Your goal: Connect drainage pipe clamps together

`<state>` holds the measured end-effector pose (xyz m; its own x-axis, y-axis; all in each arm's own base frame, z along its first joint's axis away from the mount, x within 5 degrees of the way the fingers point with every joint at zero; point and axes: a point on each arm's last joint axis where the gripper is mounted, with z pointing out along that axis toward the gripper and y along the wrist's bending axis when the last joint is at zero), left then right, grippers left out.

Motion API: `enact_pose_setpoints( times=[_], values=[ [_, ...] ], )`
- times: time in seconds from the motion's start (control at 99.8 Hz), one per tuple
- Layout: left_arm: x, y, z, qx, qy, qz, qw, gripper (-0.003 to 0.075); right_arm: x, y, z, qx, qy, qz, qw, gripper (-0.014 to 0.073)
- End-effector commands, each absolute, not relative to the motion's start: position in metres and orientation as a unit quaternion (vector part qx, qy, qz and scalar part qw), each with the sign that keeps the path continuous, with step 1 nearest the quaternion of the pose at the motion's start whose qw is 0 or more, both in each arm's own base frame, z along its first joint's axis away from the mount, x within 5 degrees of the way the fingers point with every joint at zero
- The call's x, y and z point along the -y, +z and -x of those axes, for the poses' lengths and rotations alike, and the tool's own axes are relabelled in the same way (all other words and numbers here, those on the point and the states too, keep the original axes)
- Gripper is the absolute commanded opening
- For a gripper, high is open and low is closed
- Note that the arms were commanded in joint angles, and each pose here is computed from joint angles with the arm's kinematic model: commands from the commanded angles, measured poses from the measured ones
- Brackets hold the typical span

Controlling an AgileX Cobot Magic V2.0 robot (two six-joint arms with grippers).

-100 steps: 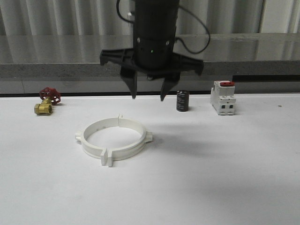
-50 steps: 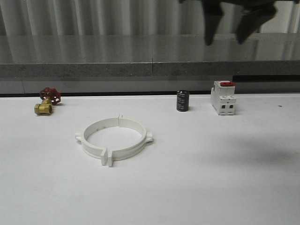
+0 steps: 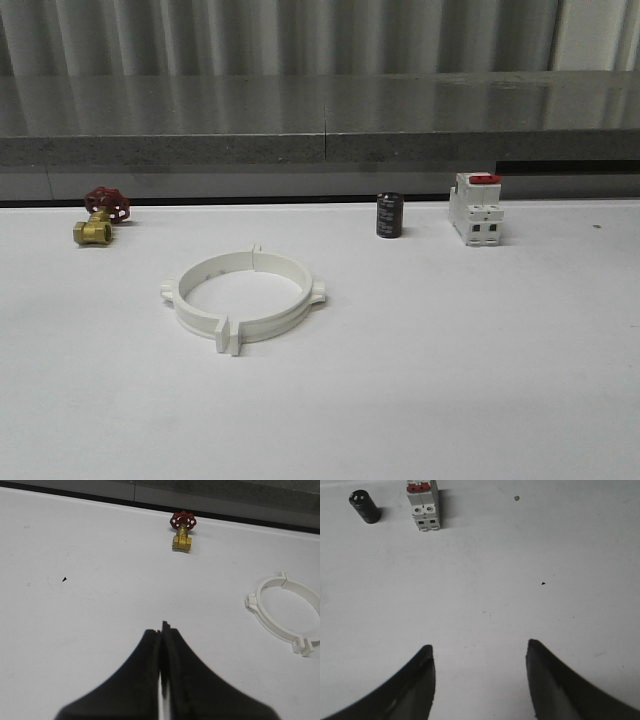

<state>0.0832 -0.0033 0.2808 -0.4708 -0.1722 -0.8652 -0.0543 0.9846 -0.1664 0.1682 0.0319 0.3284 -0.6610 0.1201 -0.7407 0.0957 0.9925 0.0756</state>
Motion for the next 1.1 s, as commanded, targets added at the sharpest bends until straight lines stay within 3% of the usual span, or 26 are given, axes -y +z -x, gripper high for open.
enact_pose_setpoints(
  times=[0.0, 0.19, 0.461, 1.093],
  values=[
    [0.005, 0.295, -0.086, -0.833, -0.069, 0.060, 0.546, -0.0020, -0.024, 0.336, -0.151, -0.890, 0.018, -0.052, 0.453, 0.0415],
    [0.005, 0.295, -0.086, -0.833, -0.069, 0.060, 0.546, -0.0020, -0.011, 0.321, -0.116, -0.891, 0.013, -0.064, 0.450, 0.0377],
    [0.005, 0.295, -0.086, -0.833, -0.069, 0.060, 0.546, -0.0020, -0.006, 0.312, -0.102, -0.888, 0.012, -0.067, 0.454, -0.0076],
    [0.005, 0.295, -0.086, -0.833, -0.069, 0.060, 0.546, -0.0020, -0.005, 0.312, -0.101, -0.889, 0.011, -0.067, 0.454, -0.0067]
  ],
)
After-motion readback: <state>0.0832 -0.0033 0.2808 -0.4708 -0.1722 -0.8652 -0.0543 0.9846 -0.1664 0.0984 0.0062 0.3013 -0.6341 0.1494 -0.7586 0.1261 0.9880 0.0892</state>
